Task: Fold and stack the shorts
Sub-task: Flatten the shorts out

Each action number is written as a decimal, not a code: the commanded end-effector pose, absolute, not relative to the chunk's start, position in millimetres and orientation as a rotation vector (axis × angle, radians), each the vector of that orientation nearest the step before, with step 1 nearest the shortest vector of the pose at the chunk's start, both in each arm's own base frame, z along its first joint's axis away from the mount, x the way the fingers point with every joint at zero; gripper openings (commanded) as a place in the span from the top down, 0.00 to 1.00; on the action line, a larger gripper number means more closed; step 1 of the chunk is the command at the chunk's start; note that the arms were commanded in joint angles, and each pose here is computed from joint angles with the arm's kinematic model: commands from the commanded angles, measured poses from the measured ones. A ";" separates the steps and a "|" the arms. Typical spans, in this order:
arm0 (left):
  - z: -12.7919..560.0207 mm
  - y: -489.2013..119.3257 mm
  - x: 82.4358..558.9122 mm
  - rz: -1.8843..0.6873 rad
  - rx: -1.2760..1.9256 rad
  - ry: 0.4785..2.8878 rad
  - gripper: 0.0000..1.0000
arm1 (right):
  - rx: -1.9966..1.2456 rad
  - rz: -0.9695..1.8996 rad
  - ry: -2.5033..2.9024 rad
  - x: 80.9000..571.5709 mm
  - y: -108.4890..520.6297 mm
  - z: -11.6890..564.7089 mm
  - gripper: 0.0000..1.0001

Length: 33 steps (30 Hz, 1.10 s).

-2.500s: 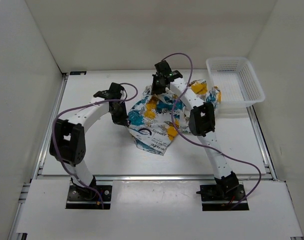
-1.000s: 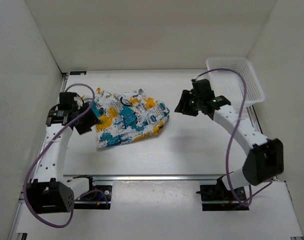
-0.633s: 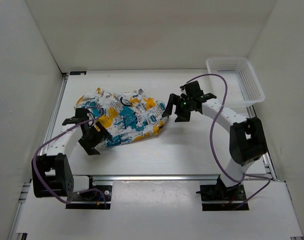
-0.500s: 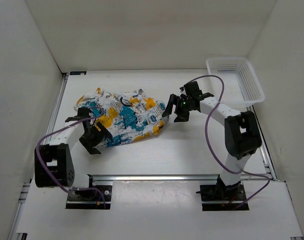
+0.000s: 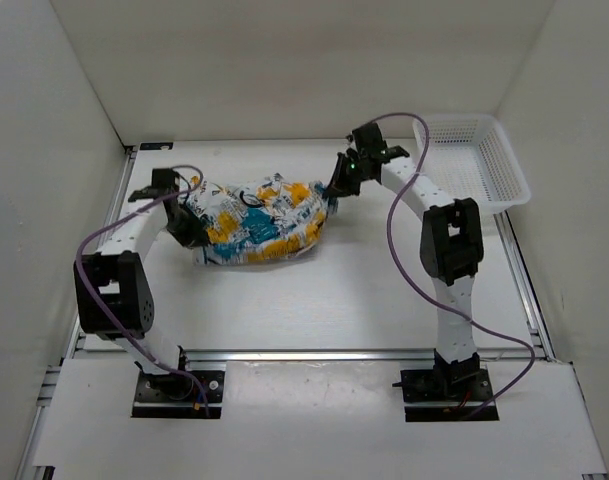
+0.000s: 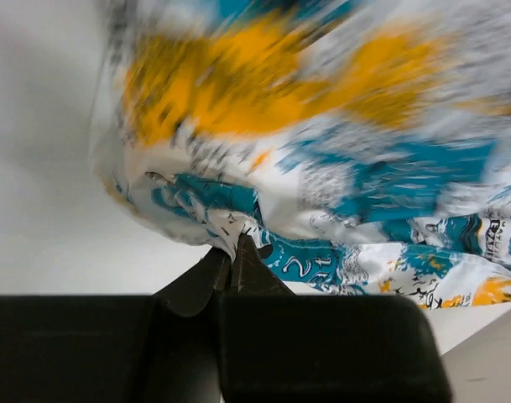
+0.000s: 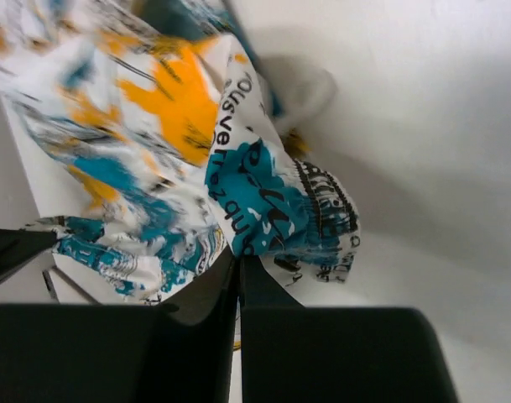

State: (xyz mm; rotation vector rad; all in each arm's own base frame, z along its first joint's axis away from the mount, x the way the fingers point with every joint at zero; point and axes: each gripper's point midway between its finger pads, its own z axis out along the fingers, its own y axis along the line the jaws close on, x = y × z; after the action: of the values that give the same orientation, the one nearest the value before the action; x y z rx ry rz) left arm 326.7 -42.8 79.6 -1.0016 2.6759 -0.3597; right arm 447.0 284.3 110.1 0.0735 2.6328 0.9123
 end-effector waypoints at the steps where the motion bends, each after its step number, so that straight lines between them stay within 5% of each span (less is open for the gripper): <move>1: 150.6 -36.7 380.2 -0.394 -0.893 2.527 0.90 | -0.003 0.863 2.436 486.6 281.7 204.4 1.00; 2: 197.2 -29.8 412.4 -0.382 -0.833 2.423 0.90 | -0.030 0.866 2.270 507.3 278.6 270.0 1.00; 6: 322.4 -0.4 438.6 -0.388 -0.780 2.182 0.90 | -0.064 0.831 2.046 507.2 262.1 365.5 1.00; 9: 383.3 13.7 425.7 -0.411 -0.743 2.034 0.90 | -0.050 0.708 2.020 485.0 234.9 382.7 1.00; 13: 376.7 7.2 394.0 -0.438 -0.722 2.037 0.90 | 0.003 0.576 2.070 434.3 199.8 361.2 1.00; 15: 330.1 0.0 366.8 -0.442 -0.744 2.141 0.90 | 0.019 0.489 2.237 406.0 189.5 283.0 0.79; 17: 293.0 -6.4 349.0 -0.440 -0.761 2.204 0.86 | 0.094 0.434 2.273 373.5 167.5 258.2 0.39; 18: 249.1 -12.3 325.3 -0.425 -0.782 2.302 0.75 | 0.132 0.379 2.393 347.4 155.3 203.6 0.12; 19: 228.0 -11.8 315.0 -0.405 -0.806 2.341 0.58 | 0.162 0.383 2.381 329.4 147.1 203.3 0.05; 20: 209.7 -13.2 304.1 -0.398 -0.826 2.383 0.44 | 0.189 0.383 2.402 316.5 142.7 192.5 0.00; 21: 195.1 -10.4 297.6 -0.388 -0.854 2.405 0.11 | 0.238 0.376 2.450 299.3 137.2 170.4 0.00; 23: 170.5 -11.8 285.0 -0.372 -0.871 2.471 0.01 | 0.275 0.398 2.433 281.3 131.2 175.2 0.00; 25: 173.0 -6.3 286.6 -0.352 -0.870 2.459 0.03 | 0.282 0.432 2.412 274.6 131.5 181.1 0.04; 26: 175.6 -3.7 288.3 -0.336 -0.871 2.448 0.11 | 0.278 0.442 2.414 273.8 132.9 181.2 0.18; 27: 179.8 -3.1 292.0 -0.339 -0.863 2.432 0.21 | 0.278 0.442 2.415 273.8 133.0 181.2 0.55; 28: 182.0 2.2 297.4 -0.307 -0.870 2.422 0.47 | 0.271 0.464 2.415 274.4 138.8 184.3 0.71; 30: 177.5 5.7 300.6 -0.281 -0.871 2.438 0.72 | 0.261 0.455 2.444 277.3 143.6 177.7 0.92; 32: 169.4 8.0 305.4 -0.263 -0.886 2.464 0.90 | 0.259 0.417 2.466 276.5 148.6 171.4 1.00; 33: 169.4 8.0 305.4 -0.263 -0.886 2.464 0.90 | 0.297 0.396 2.481 279.0 147.7 164.8 1.00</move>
State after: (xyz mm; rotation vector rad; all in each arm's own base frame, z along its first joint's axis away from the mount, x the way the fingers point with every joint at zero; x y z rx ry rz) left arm 295.4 -0.5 163.3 -0.9019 2.4972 -0.3036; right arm 268.9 141.4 165.1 0.2552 2.4893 0.4181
